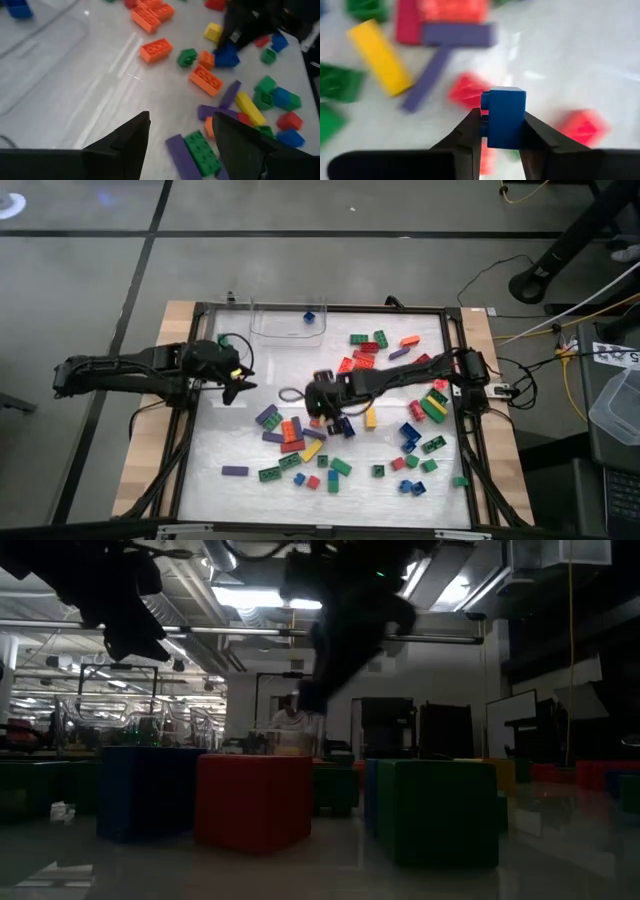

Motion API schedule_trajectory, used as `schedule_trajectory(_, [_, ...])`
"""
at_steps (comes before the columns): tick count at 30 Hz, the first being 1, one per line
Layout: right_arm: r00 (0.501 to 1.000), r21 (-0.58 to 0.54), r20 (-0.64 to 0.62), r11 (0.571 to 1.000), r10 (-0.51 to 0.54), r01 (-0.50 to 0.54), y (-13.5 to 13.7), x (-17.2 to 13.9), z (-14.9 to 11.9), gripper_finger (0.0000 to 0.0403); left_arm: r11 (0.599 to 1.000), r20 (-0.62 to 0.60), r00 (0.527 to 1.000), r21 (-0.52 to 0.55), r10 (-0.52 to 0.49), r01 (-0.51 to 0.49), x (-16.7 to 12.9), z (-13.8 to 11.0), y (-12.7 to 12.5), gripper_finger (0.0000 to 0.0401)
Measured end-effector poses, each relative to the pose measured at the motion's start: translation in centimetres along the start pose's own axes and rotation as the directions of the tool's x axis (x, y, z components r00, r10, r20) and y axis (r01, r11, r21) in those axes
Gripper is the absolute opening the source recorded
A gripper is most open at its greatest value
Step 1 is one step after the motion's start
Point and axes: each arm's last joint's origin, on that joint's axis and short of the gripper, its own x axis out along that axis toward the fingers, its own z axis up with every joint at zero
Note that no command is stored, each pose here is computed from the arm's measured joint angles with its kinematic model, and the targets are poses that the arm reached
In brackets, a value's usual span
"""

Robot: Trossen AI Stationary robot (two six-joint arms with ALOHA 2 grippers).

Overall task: Sort blocks by size
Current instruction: Put the small blue game piece into the right transparent bin, then put the large purple block into the left transparent bin

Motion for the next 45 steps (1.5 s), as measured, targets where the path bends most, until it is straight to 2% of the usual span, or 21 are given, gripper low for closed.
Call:
schedule_trajectory(5, [0.973, -0.025, 0.057, 0.974, -0.222, 0.224, -5.7, -1.8, 1.0, 0.0098, 0.998, -0.023, 0.998, -0.006, -0.059, 0.059, 0.0, -0.4, -0.9, 0.0204])
schedule_trajectory(10, [0.918, 0.04, 0.1, 0.924, -0.383, 0.381, -12.6, -2.3, -0.3, 0.0099, 0.991, -0.049, 0.99, -0.011, -0.132, 0.131, -0.1, -0.8, -2.1, 0.0204])
schedule_trajectory(13, [0.898, 0.123, 0.134, 0.906, -0.419, 0.405, -16.7, -2.2, -1.8, 0.0105, 0.983, -0.04, 0.982, -0.009, -0.186, 0.186, -0.2, -0.8, -2.9, 0.0204])
schedule_trajectory(18, [0.923, 0.227, 0.149, 0.92, -0.355, 0.318, -21.3, -0.8, -5.1, 0.0108, 0.955, 0.015, 0.955, 0.031, -0.295, 0.294, -0.3, -0.4, -4.4, 0.0204])
schedule_trajectory(21, [0.925, 0.288, 0.15, 0.91, -0.35, 0.298, -22.4, 0.2, -5.9, 0.0109, 0.926, 0.052, 0.926, 0.084, -0.374, 0.369, -0.2, -0.1, -5.7, 0.0204])
schedule_trajectory(24, [0.928, 0.3, 0.134, 0.907, -0.347, 0.296, -22.6, 1.0, -6.3, 0.011, 0.895, 0.059, 0.901, 0.161, -0.429, 0.416, 0.3, -0.2, -7.3, 0.0204])
schedule_trajectory(29, [0.924, 0.298, 0.124, 0.902, -0.361, 0.312, -22.6, 1.3, -6.3, 0.0111, 0.861, 0.007, 0.88, 0.214, -0.474, 0.462, 1.4, -1.3, -9.7, 0.0204])
schedule_trajectory(35, [0.915, 0.304, 0.124, 0.892, -0.384, 0.334, -22.8, 1.4, -6.2, 0.0124, 0.866, -0.126, 0.874, 0.129, -0.469, 0.483, 2.2, -2.8, -12.5, 0.0197])
schedule_trajectory(40, [0.905, 0.308, 0.144, 0.887, -0.4, 0.343, -22.9, 1.4, -6.0, 0.0174, 0.891, -0.272, 0.862, 0.038, -0.427, 0.453, 2.3, -3.7, -14.7, 0.0171])
schedule_trajectory(45, [0.901, 0.33, 0.153, 0.88, -0.406, 0.341, -22.9, 1.4, -5.9, 0.0216, 0.903, -0.382, 0.824, -0.073, -0.417, 0.423, 2.3, -4.9, -16.8, 0.0146])
